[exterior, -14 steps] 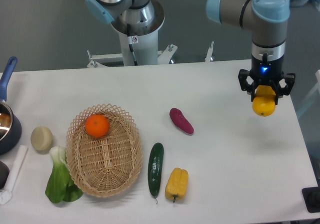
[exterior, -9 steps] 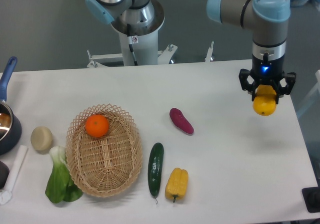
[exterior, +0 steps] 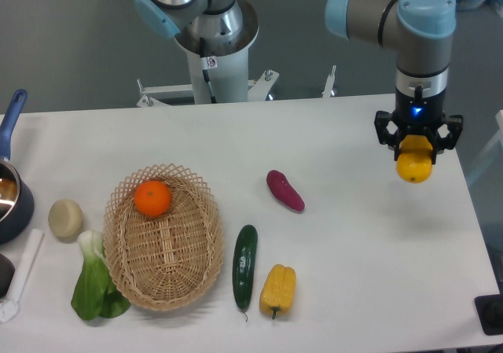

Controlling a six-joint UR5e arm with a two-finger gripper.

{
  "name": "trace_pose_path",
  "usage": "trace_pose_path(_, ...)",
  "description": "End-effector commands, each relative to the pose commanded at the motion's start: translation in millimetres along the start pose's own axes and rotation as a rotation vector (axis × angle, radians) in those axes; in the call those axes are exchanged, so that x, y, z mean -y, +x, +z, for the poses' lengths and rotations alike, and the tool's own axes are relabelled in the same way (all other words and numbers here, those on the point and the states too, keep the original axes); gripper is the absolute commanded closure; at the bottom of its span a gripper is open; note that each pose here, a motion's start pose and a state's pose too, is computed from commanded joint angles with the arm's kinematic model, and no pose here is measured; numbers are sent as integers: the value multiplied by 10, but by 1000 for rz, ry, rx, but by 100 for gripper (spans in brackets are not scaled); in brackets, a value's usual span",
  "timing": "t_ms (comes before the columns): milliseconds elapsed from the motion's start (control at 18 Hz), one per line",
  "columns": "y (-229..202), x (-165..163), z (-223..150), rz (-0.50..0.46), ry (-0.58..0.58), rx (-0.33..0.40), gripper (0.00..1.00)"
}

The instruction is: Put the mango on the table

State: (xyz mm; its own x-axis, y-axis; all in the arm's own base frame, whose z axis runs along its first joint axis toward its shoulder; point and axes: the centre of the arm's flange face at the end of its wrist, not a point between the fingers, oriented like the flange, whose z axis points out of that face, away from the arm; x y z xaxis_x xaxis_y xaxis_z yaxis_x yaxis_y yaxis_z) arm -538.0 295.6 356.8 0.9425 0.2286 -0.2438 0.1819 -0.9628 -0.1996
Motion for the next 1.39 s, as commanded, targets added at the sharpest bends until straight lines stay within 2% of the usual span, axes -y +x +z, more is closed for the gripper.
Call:
trace_pose_path(167, -14, 16, 173, -89, -10, -19, 60)
trace_pose_path(389, 14, 67, 494, -111, -31, -61, 59)
trace_pose_path(778, 109, 514, 884, -216, 31, -151, 59)
trace_pose_path(1056, 285, 723, 1201, -185, 14, -189, 59)
trace_pose_path(1278, 319, 714, 1376, -166, -3, -205, 58)
trace_pose_path(1389, 324, 708, 1415, -125, -3, -208, 56)
